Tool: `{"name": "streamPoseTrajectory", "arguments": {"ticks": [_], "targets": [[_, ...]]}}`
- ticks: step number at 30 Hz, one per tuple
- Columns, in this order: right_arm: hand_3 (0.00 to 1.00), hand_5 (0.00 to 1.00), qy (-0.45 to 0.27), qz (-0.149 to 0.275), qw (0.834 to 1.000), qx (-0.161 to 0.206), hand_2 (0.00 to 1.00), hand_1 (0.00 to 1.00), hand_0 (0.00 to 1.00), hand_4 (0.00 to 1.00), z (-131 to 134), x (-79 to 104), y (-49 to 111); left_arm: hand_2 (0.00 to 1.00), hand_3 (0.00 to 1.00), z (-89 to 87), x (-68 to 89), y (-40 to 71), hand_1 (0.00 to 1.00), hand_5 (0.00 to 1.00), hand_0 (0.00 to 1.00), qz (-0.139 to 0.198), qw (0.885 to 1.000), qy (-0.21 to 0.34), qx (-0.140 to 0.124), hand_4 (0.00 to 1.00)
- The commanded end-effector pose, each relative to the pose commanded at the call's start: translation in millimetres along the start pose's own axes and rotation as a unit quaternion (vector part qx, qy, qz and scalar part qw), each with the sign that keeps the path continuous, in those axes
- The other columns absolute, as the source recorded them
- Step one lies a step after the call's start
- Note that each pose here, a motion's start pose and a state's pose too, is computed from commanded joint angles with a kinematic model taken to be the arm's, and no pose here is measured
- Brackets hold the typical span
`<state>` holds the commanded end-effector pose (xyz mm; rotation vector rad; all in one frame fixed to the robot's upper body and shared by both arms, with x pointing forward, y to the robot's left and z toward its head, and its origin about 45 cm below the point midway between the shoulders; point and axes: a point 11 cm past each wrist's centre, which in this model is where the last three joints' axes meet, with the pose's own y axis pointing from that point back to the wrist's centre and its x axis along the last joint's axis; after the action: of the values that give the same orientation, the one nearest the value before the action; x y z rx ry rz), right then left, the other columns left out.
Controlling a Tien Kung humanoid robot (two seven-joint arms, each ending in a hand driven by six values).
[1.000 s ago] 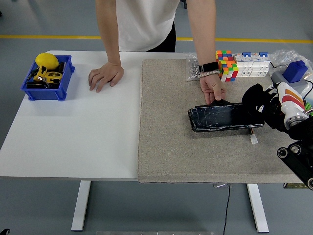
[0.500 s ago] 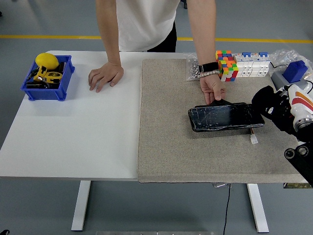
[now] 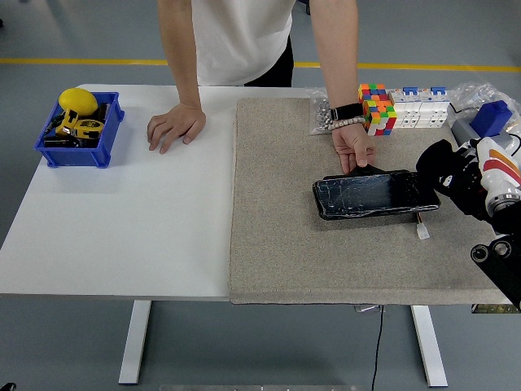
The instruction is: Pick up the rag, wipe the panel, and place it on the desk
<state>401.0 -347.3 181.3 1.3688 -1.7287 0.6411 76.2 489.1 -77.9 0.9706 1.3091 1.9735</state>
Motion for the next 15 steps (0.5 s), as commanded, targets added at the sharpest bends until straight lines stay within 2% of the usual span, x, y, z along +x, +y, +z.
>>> {"name": "streamPoseTrajectory", "arguments": {"ticks": [15], "targets": [[0.374,0.002,-0.013,-0.01,1.0,0.01,0.32,0.269,0.162,0.889,-14,-11.8,2.8,0.731,0.604,0.7,-0.9,0.1,0.728,0.616,0.688,-0.001,1.0,0.001,-0.001,0.671]]}}
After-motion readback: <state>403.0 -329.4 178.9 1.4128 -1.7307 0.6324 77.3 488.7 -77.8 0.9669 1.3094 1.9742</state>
